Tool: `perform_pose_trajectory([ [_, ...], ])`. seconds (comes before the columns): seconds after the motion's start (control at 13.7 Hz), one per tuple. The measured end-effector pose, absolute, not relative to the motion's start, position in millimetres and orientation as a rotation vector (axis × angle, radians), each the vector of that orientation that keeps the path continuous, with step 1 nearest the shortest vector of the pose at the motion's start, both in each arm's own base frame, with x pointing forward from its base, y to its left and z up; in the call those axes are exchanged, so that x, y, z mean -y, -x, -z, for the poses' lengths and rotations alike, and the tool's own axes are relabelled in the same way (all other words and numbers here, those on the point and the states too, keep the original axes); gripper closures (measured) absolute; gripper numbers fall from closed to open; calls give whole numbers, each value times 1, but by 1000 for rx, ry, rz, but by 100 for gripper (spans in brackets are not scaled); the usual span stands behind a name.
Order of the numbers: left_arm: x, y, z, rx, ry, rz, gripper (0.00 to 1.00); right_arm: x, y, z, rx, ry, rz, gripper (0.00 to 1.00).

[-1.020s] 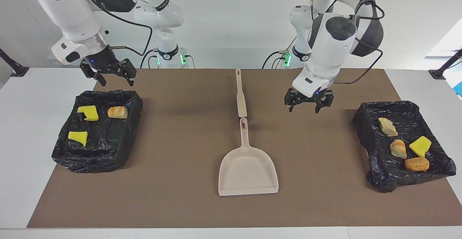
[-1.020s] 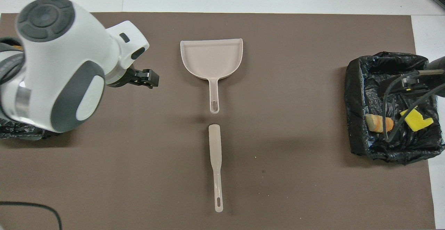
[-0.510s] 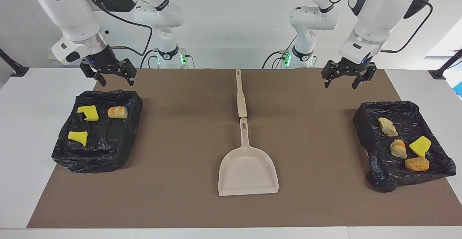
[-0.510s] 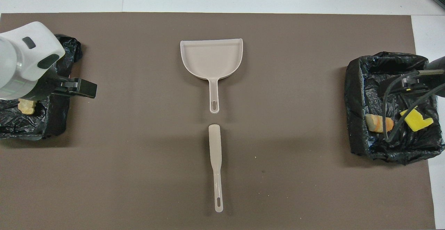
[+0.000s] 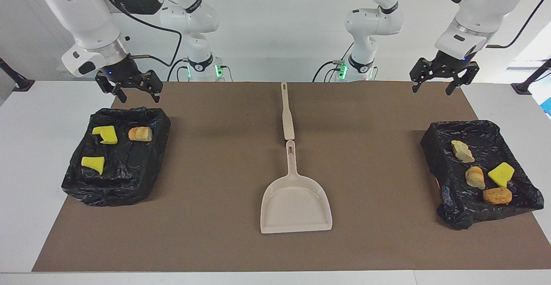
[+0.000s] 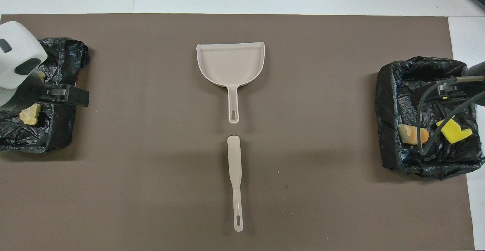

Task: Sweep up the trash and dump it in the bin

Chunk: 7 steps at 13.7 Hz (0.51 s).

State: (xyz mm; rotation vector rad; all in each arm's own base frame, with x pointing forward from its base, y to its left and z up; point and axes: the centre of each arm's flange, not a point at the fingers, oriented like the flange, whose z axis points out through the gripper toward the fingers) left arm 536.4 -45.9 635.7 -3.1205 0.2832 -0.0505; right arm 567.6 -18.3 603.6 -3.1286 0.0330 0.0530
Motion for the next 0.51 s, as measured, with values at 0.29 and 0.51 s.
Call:
perform_pose_trajectory([
  [0.29,46,-536,-635,-283,3121,45,0,18,-568,-604,-33,3129,-53,0],
  [0.51,45,-536,-636,-281,3121,46,0,18,-568,-604,-33,3129,-53,0],
])
